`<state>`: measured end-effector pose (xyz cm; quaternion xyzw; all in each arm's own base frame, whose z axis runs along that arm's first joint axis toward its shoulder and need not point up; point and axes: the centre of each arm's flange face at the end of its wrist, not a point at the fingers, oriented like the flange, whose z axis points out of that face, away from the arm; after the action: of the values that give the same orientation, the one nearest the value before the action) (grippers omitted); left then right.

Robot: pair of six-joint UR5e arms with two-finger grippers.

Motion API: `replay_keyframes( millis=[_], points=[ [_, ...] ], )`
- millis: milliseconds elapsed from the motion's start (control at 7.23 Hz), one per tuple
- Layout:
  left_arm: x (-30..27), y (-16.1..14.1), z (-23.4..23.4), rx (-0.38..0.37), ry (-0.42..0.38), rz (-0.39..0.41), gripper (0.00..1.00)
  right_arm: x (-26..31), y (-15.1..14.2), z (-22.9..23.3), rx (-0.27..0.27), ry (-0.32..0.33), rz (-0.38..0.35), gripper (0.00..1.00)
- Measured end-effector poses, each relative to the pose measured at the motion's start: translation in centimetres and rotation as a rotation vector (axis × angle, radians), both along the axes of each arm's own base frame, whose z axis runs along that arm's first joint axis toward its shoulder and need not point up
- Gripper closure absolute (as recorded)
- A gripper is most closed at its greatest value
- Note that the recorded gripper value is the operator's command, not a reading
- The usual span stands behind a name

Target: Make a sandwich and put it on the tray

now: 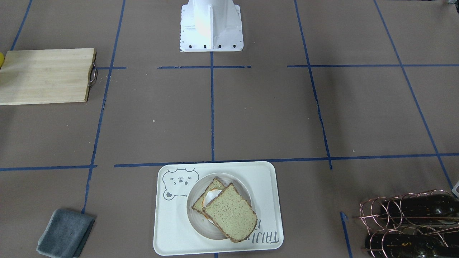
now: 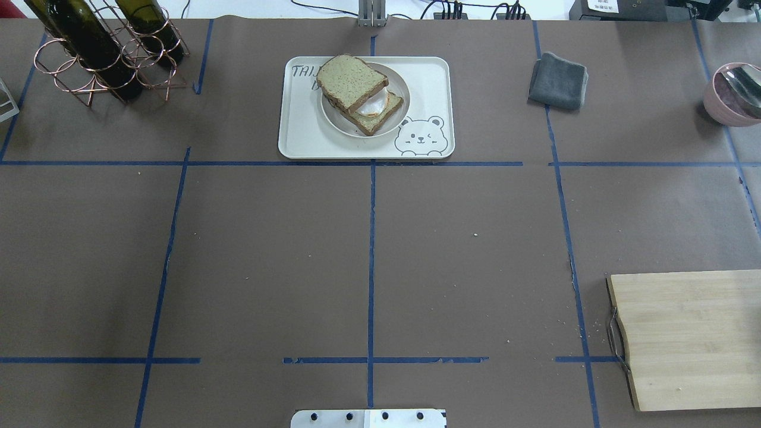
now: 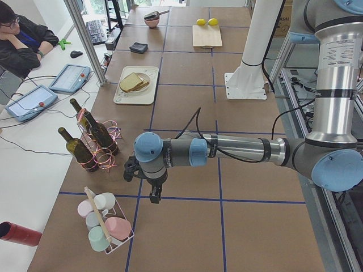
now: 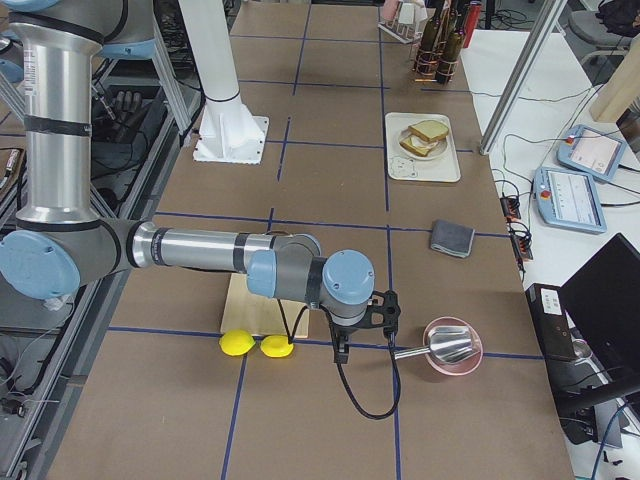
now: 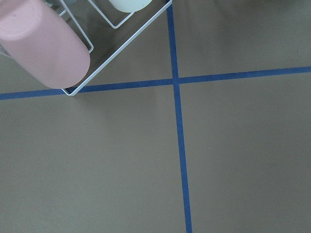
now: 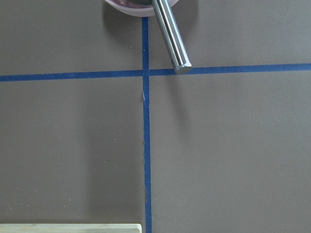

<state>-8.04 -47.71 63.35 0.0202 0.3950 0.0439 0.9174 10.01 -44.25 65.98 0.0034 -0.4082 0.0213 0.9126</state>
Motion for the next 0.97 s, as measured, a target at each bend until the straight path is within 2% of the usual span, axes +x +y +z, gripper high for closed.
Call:
replay_keyframes(
  millis=[969],
  points=[
    [0.0, 0.04, 0.04, 0.0, 0.0, 0.0, 0.0, 0.02, -0.25, -0.23, 0.005, 0.0, 0.001, 0.0]
  ],
)
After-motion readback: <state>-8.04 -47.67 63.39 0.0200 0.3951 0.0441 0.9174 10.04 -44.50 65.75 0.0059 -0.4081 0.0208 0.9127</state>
